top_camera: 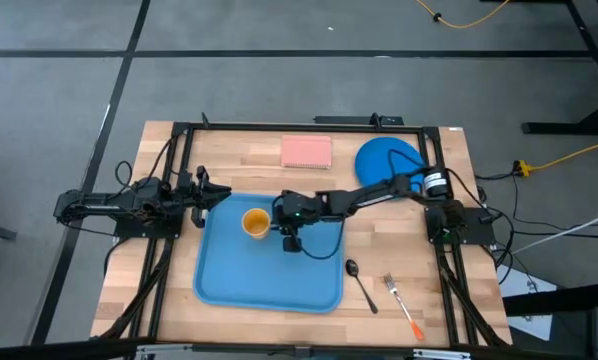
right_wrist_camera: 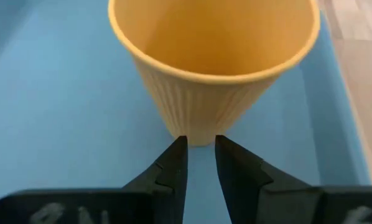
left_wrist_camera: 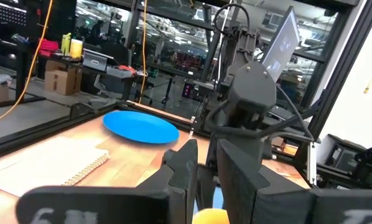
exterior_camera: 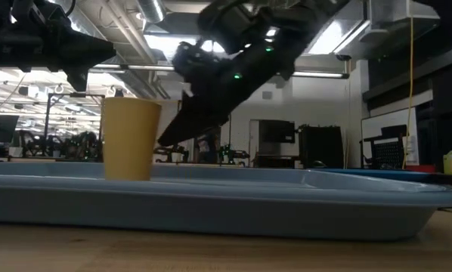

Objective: Pick and place plate/cup/fork/spoon on tray
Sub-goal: Move the yellow cup to the left side of the blue tray

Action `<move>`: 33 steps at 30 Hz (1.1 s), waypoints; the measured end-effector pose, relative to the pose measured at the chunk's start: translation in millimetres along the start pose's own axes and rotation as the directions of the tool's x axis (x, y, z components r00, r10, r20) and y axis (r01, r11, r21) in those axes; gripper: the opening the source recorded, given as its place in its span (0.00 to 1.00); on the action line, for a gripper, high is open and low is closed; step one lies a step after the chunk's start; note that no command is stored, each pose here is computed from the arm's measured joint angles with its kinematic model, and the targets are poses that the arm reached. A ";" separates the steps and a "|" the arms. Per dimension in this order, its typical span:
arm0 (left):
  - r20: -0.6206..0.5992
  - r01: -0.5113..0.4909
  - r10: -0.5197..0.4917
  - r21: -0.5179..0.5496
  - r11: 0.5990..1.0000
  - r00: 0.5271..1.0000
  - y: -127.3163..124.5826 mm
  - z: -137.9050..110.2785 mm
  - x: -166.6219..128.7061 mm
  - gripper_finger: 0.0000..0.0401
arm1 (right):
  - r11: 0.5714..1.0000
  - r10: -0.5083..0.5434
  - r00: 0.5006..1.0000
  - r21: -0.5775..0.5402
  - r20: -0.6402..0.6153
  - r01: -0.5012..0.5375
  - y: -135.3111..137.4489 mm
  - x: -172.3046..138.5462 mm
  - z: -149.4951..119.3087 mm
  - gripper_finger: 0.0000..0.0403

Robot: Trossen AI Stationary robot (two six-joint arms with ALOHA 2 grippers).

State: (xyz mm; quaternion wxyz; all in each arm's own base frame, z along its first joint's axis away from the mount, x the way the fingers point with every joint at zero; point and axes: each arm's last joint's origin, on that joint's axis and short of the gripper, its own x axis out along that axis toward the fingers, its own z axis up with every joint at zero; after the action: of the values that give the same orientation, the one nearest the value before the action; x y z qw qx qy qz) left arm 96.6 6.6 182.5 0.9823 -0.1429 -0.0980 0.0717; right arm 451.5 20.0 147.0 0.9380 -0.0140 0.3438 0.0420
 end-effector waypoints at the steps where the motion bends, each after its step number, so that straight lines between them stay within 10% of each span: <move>1: 0.000 0.000 0.000 0.000 1.000 1.000 0.0 -0.1 0.0 0.14 | 1.000 0.004 1.000 0.001 0.002 -0.004 -0.1 3.4 2.9 0.22; 26: -0.001 0.004 -0.004 0.000 1.000 1.000 -0.1 0.0 0.0 0.14 | 0.988 0.094 0.991 0.133 -0.096 -0.081 4.4 7.4 16.7 0.22; 33: -0.001 0.004 -0.004 0.000 1.000 1.000 -0.1 -0.1 0.0 0.14 | 0.970 0.237 0.968 -0.043 -0.083 -0.241 24.5 7.1 18.2 0.22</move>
State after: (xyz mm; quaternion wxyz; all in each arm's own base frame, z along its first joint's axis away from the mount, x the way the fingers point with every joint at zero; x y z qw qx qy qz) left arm 96.6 6.5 182.4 0.9824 -0.1429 -0.0977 0.0698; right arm 466.4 45.9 156.3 0.9114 0.0010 0.3778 0.1631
